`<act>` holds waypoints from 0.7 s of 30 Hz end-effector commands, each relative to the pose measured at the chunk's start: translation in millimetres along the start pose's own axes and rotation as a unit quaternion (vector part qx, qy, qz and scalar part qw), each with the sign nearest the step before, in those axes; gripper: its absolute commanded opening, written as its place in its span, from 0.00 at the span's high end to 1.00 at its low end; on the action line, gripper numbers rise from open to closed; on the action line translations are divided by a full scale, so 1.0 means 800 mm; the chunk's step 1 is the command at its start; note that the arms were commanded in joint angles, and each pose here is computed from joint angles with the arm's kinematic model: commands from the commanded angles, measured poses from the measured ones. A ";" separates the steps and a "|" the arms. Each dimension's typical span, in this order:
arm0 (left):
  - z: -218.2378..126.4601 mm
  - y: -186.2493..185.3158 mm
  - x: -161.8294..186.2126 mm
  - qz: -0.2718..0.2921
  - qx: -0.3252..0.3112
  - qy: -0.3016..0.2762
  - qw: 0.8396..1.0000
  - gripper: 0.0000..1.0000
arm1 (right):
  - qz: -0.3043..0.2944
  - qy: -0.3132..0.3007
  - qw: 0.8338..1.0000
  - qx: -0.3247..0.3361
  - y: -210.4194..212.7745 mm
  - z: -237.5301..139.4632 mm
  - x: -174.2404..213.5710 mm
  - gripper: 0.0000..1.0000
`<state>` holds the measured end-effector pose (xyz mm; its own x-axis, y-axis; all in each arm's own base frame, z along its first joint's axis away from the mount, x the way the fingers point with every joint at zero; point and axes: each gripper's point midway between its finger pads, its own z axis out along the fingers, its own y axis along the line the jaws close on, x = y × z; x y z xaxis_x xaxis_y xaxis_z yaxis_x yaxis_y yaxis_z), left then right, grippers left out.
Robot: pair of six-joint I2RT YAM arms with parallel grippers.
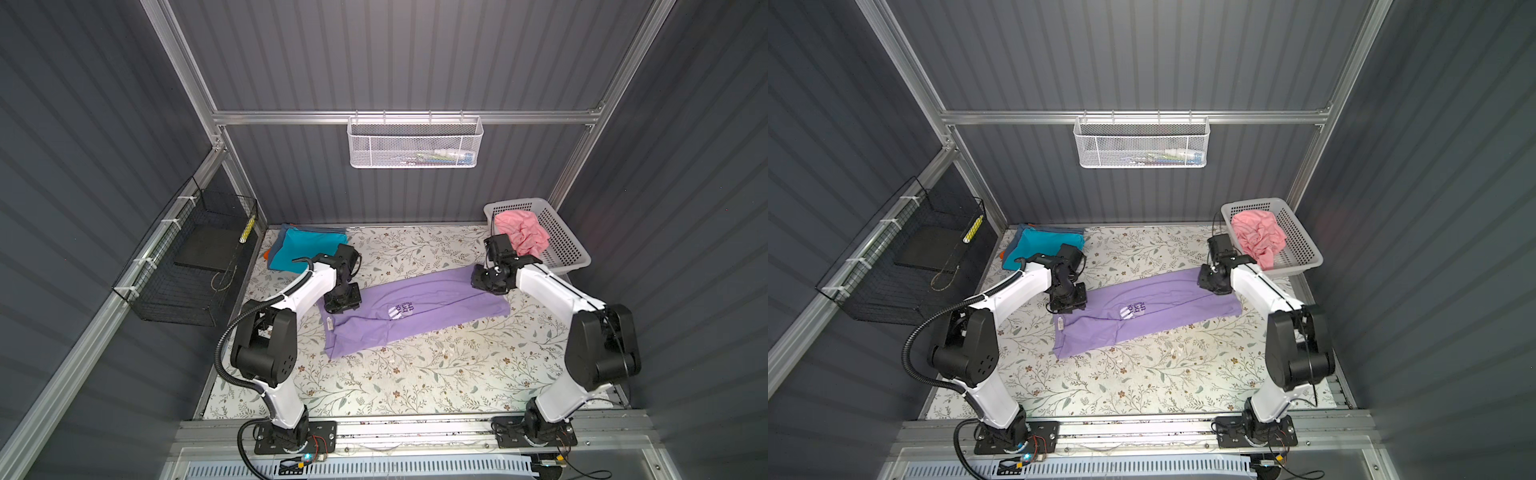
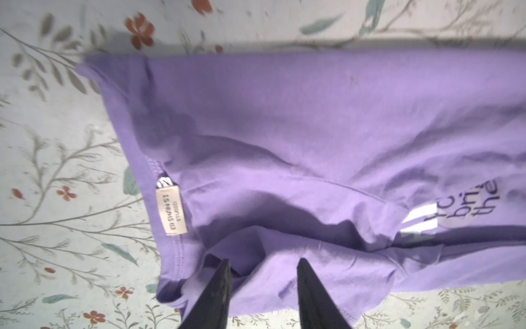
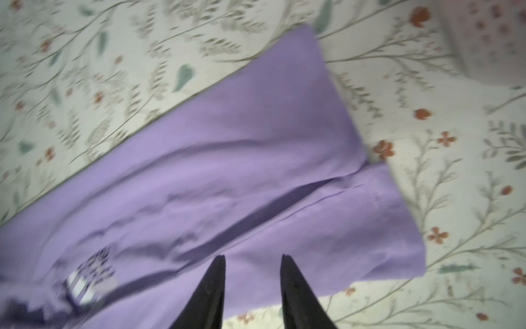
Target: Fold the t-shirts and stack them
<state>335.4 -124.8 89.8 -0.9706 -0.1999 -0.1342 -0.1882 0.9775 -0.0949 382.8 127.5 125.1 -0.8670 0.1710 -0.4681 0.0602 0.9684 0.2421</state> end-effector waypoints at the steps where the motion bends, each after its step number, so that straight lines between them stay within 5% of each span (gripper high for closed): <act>1: -0.026 0.009 0.005 0.007 -0.005 -0.016 1.000 0.58 | -0.080 0.017 0.994 -0.075 0.069 -0.001 0.048 0.67; 5: -0.029 0.026 0.035 -0.002 -0.006 -0.009 1.000 0.56 | -0.147 0.070 0.975 -0.152 0.150 0.007 0.121 0.67; 12: -0.003 0.038 0.084 -0.033 0.029 0.007 0.999 0.34 | -0.200 0.134 0.945 -0.221 0.240 0.030 0.199 0.59; 21: 0.028 0.028 0.079 -0.041 0.045 0.008 0.998 0.45 | -0.184 0.201 0.923 -0.271 0.287 0.050 0.244 0.54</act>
<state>264.2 -109.1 61.3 -0.9576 -0.2706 -0.0994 -0.2527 0.9538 -0.1624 253.1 370.6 46.2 -0.8989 -0.3354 -0.2819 -0.4364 0.7416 0.5094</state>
